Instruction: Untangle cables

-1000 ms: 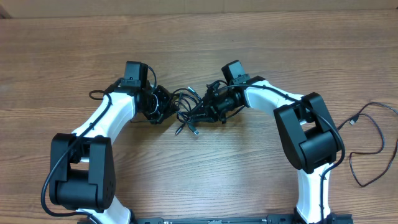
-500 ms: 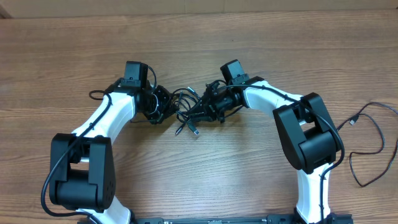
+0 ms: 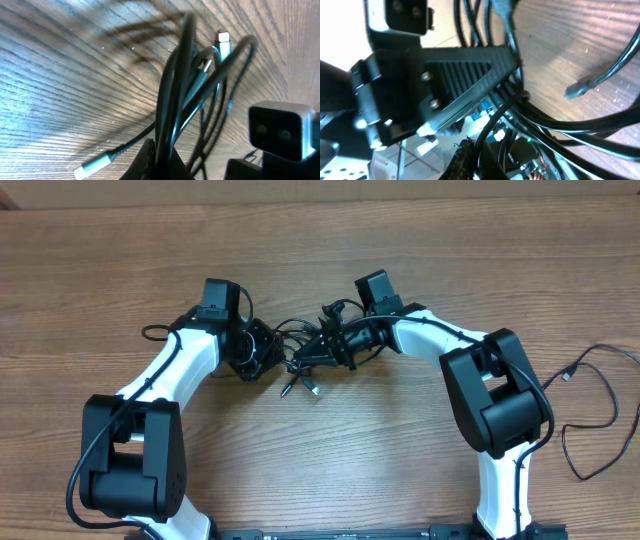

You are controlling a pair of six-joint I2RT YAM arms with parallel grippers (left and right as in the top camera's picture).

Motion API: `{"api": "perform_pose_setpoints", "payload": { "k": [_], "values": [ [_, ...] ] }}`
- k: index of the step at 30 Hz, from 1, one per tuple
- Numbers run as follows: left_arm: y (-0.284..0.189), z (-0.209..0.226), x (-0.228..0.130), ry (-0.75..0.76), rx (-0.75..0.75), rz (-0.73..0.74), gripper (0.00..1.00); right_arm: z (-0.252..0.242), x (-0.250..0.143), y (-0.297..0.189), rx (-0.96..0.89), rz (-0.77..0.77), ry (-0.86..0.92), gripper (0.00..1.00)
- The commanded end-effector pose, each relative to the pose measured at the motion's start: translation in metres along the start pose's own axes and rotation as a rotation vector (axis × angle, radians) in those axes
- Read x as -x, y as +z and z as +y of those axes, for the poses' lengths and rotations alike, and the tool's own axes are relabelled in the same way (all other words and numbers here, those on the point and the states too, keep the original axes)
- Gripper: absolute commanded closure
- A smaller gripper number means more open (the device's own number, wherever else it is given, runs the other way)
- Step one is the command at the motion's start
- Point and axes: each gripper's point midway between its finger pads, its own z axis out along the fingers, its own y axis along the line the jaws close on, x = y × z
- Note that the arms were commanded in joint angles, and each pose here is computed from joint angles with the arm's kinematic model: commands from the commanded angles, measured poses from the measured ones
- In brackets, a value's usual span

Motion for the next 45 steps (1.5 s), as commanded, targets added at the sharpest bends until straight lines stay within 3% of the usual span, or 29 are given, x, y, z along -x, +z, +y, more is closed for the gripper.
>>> {"api": "perform_pose_setpoints", "payload": {
  "k": [1, 11, 20, 32, 37, 45],
  "values": [
    [-0.002, 0.032, 0.025, -0.004, 0.160, -0.142, 0.96, 0.024, -0.018, -0.020, 0.119, 0.108, -0.027, 0.96],
    [-0.018, 0.071, 0.048, 0.078, 0.387, -0.290, 0.95, 0.035, -0.009, -0.067, 0.220, 0.091, -0.052, 0.96],
    [-0.042, 0.105, 0.062, 0.058, 0.571, -0.386, 0.96, 0.032, 0.008, -0.107, 0.258, 0.003, -0.042, 0.96],
    [-0.039, 0.108, 0.058, 0.032, 0.500, -0.288, 0.96, 0.033, 0.003, -0.093, 0.241, 0.016, -0.131, 0.96],
    [-0.032, 0.099, 0.048, 0.026, 0.440, -0.229, 0.96, 0.024, 0.005, -0.054, 0.143, -0.006, -0.234, 0.75],
    [-0.034, 0.102, 0.049, 0.085, 0.462, -0.220, 0.96, -0.001, 0.011, -0.023, -0.014, -0.070, -0.287, 0.68]
  ]
}}
